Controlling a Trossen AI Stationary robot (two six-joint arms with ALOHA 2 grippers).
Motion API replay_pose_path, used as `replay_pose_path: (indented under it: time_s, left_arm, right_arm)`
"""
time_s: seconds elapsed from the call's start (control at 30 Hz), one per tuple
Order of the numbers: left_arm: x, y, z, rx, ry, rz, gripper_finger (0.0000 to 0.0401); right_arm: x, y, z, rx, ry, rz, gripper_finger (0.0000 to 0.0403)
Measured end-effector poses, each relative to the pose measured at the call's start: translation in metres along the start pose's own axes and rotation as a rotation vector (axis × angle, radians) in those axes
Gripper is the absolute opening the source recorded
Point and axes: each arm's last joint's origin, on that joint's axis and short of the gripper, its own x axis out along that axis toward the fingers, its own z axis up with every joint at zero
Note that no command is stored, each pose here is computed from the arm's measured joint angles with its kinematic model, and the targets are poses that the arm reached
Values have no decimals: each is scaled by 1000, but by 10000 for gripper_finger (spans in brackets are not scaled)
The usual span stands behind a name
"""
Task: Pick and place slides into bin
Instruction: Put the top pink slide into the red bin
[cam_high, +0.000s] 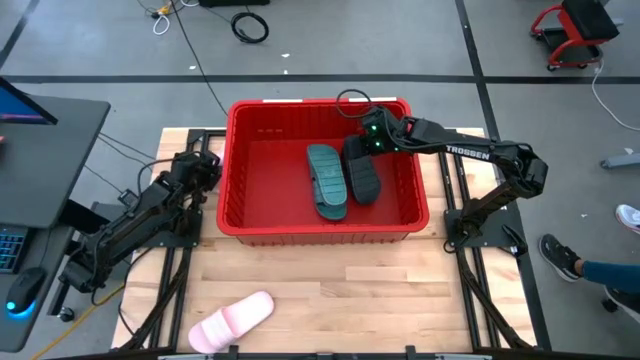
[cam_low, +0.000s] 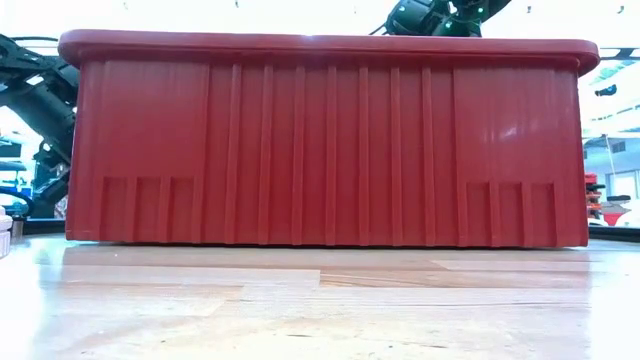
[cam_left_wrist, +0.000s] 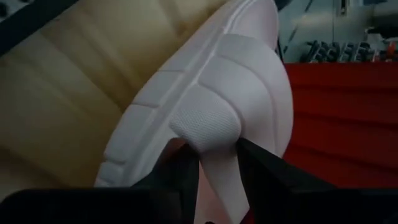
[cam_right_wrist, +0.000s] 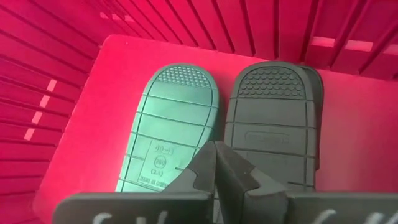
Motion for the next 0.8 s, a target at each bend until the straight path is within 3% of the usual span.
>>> replay_pose_path:
  time_s: [0.3, 0.5, 0.67, 0.8]
  left_arm:
    - [-18, -26, -1, 127, 23, -83, 123]
    - [-26, -31, 3, 155, -94, -15, 123]
    - [-19, -25, 5, 137, -94, 79, 117]
    - [-11, -29, 6, 149, -92, 80, 102]
  right_arm:
    - [0, 0, -1, 28, 24, 13, 14]
    - [0, 0, -1, 41, 24, 12, 14]
    - [0, 0, -1, 48, 19, 10, 14]
    - [0, 0, 0, 48, 13, 13, 14]
